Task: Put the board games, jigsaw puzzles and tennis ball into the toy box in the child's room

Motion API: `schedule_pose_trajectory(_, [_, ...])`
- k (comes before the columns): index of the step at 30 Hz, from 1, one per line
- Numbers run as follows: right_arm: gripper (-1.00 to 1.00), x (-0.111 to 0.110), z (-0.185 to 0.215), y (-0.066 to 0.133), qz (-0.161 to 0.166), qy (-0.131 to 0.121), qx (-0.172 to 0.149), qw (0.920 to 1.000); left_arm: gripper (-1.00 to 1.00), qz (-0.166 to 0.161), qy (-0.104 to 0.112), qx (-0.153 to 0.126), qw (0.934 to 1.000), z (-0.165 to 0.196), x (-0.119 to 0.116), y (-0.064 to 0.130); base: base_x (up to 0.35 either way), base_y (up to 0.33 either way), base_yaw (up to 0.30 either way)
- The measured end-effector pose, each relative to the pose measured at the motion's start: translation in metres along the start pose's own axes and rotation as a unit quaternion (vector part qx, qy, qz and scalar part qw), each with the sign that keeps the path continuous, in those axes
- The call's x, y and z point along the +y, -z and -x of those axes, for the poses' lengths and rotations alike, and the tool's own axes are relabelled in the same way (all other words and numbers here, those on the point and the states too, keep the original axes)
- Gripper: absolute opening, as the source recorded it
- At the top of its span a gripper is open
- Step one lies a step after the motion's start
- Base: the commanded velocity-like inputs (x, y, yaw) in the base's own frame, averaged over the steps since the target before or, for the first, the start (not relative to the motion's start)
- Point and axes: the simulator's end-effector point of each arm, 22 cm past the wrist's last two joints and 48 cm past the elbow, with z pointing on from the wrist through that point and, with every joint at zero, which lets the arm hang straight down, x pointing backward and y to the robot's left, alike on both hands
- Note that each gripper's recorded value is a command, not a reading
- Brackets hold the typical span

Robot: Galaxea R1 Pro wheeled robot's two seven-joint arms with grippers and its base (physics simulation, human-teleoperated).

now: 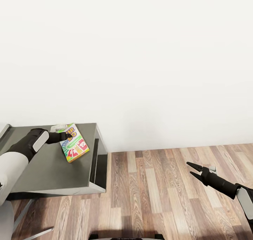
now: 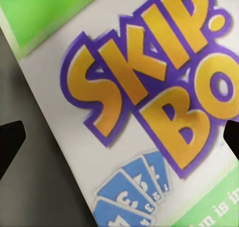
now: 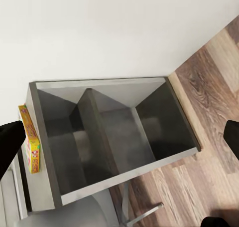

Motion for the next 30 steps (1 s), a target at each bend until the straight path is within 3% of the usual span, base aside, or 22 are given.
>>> schedule_pose_trajectory(12, [1.00,-0.0001,0.0005,0.0003,0.000,0.000,-0.001,1.0000,1.00,0.003,0.000,-0.001,1.0000,0.0009,0.0044,0.0010,0.024,0.106,0.000])
schedule_pose_trajectory(30, [1.00,0.0000,0.0005,0.0003,0.000,0.000,-0.001,1.0000,1.00,0.002,0.000,-0.002,1.0000,0.0014,0.0050,0.0013,0.051,0.009,0.000])
